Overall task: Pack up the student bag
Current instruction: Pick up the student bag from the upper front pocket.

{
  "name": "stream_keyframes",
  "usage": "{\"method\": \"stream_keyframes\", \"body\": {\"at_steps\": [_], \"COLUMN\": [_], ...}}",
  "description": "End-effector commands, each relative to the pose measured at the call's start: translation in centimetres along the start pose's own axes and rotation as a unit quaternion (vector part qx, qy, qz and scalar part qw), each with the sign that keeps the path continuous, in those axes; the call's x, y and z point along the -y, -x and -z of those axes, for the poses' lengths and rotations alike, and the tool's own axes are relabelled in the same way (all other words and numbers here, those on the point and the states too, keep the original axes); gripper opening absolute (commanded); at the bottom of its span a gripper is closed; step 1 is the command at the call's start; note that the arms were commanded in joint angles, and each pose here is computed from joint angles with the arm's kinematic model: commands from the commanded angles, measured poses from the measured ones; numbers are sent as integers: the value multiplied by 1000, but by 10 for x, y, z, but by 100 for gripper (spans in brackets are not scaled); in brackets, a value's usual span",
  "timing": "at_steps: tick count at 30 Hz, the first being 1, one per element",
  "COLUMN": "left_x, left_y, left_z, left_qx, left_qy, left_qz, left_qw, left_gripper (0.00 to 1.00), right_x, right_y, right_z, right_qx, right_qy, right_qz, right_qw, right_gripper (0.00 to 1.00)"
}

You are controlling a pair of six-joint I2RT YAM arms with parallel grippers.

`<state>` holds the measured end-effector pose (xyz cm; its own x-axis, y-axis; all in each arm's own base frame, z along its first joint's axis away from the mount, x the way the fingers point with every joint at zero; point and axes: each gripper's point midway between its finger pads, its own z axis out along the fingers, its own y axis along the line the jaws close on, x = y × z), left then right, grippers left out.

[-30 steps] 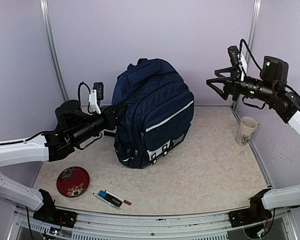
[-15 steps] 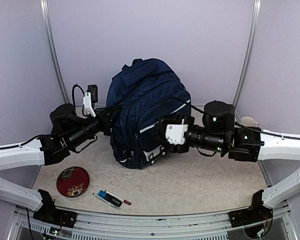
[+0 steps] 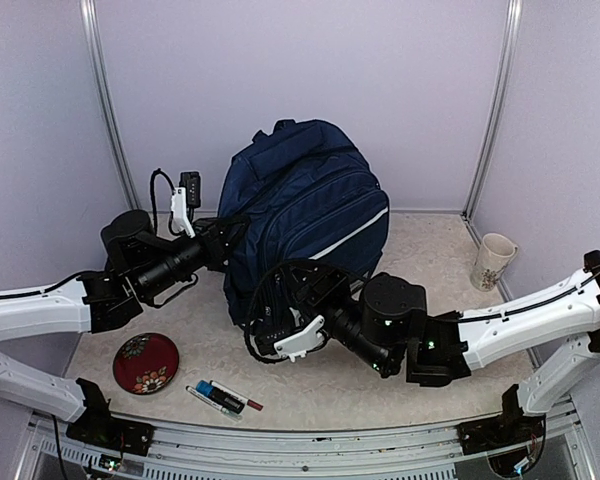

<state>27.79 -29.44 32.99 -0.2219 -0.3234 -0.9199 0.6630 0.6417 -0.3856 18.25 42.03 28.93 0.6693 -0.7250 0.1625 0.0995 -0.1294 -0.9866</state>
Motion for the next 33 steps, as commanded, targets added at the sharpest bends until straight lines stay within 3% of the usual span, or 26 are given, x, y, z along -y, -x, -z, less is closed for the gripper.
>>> {"method": "stream_keyframes", "body": {"at_steps": [1, 8, 16, 22, 33], "left_x": [44, 54, 57, 53, 56], "left_y": [87, 83, 83, 82, 83], "left_z": [20, 17, 15, 14, 14], "left_qx": [160, 156, 154, 152, 153], "left_qy": [-73, -88, -92, -83, -89], "left_qz": [-5, -7, -9, -13, -9], "left_qw": [984, 984, 984, 985, 984], "left_gripper": [0, 0, 0, 0, 0], "right_x": [-2, -10, -14, 5, -9], "right_y": [-6, -15, 9, 38, 32], "right_z": [0, -2, 2, 19, 4], "right_qx": [-56, -105, -79, -41, -41], "right_qy": [-5, 7, 21, 3, 21], "right_qz": [73, 125, 160, 143, 138], "right_qw": [996, 987, 984, 989, 989], "right_gripper": [65, 64, 66, 68, 72]}}
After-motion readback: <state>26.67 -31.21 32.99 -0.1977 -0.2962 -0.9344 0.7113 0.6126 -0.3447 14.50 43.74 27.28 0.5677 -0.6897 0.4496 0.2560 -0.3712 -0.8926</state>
